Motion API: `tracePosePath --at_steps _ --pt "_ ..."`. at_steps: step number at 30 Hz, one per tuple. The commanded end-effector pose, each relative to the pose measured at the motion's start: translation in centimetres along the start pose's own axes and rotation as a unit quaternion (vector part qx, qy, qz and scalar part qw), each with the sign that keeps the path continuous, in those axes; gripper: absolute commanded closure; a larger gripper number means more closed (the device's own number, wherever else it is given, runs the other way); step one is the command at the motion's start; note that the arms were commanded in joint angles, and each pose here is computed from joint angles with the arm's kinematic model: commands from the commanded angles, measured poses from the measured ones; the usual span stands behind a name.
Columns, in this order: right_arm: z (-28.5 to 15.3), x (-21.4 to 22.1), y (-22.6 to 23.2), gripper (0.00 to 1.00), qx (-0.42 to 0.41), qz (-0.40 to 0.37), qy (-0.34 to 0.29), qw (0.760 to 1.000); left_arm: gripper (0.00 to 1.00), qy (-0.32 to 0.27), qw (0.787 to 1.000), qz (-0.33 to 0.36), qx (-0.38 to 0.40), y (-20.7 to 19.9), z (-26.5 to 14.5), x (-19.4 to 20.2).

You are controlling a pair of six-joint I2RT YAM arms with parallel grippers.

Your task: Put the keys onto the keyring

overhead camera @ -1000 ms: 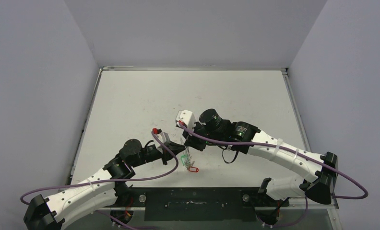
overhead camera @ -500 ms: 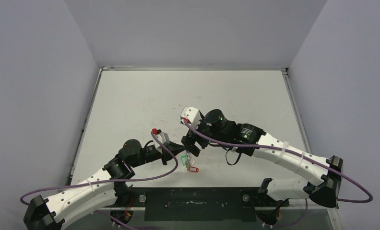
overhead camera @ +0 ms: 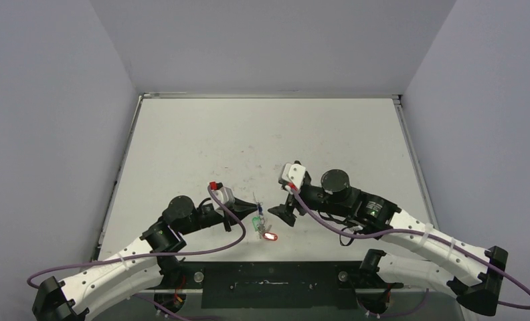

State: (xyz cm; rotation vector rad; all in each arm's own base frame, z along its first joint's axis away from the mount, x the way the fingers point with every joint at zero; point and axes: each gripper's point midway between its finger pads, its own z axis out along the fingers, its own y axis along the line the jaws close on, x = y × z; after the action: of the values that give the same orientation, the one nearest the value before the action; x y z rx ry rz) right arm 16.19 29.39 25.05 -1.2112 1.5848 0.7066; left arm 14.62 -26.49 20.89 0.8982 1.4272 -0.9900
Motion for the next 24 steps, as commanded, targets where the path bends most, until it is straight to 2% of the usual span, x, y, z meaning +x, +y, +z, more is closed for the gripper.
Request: tracePosePath --at_steps 1,4,8,12,18,24 --pt "-0.7 -1.9 -0.2 0.18 0.005 -0.075 -0.083 0.994 1.00 -0.042 0.998 0.029 0.024 -0.9 0.0 -3.2" --pt "-0.5 -1.2 0.8 0.19 -0.021 -0.115 -0.103 0.988 1.00 -0.040 0.998 0.039 0.036 -1.3 0.0 -2.9" --pt "0.5 -0.2 1.7 0.21 -0.052 -0.144 -0.097 0.984 1.00 -0.044 0.997 0.045 0.048 -1.6 0.0 -2.7" --pt "1.4 -0.2 2.4 0.25 -0.079 -0.138 -0.091 0.983 1.00 -0.046 0.996 0.045 0.057 -1.9 0.0 -2.6" --pt "1.9 -1.1 3.0 0.47 -0.103 -0.133 -0.120 0.979 1.00 -0.047 0.996 0.045 0.064 -2.1 0.2 -2.6" --pt "1.7 -1.6 2.9 0.48 -0.140 -0.080 -0.138 0.977 1.00 -0.047 0.995 0.043 0.071 -2.3 0.3 -2.6"
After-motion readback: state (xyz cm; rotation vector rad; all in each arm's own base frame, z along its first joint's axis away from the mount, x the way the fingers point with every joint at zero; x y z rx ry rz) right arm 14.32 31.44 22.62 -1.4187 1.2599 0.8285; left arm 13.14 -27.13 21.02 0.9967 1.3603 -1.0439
